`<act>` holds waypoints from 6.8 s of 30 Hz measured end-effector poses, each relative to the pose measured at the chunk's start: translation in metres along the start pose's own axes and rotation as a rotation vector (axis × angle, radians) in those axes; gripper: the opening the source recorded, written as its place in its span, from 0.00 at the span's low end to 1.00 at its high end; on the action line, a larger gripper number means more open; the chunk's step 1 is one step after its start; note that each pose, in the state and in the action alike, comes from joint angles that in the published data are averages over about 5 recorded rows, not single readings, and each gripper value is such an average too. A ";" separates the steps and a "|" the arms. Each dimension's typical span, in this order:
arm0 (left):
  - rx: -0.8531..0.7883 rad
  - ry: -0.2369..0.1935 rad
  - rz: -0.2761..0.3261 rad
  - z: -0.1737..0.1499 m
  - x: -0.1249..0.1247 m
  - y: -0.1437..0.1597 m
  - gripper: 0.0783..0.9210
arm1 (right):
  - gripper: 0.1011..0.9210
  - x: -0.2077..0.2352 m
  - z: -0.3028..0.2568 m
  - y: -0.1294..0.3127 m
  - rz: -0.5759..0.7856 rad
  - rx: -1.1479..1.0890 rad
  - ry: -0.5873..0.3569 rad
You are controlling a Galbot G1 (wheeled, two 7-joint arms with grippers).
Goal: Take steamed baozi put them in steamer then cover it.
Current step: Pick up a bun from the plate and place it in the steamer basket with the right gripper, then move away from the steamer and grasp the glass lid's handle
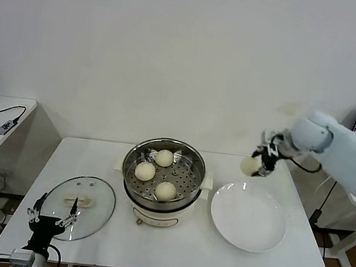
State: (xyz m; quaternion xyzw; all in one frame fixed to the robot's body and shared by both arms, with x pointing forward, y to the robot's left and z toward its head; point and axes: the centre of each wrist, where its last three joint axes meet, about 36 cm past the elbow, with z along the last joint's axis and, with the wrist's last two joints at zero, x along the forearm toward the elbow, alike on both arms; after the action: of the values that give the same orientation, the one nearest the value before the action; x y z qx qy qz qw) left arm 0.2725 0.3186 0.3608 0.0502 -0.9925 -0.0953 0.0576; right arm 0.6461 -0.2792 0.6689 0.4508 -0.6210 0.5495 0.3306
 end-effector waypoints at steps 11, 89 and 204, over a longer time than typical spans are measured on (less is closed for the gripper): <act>0.043 0.003 -0.004 0.001 0.000 0.000 0.88 | 0.64 -0.004 -0.106 -0.012 -0.019 -0.040 -0.087; 0.024 -0.036 -0.001 -0.005 -0.006 0.000 0.88 | 0.88 -0.056 -0.064 0.121 0.256 -0.310 -0.592; -1.362 -0.089 0.178 0.111 -0.138 0.055 0.09 | 0.88 -0.123 0.142 0.508 1.190 -1.138 -0.210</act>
State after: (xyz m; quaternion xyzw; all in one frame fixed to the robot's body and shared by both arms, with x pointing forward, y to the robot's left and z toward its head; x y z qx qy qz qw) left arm 0.3906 0.4083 0.2487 -0.0828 -0.7132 -0.6947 0.0430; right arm 0.2349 -0.3993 0.3369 -0.1401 -0.9664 0.1893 0.1026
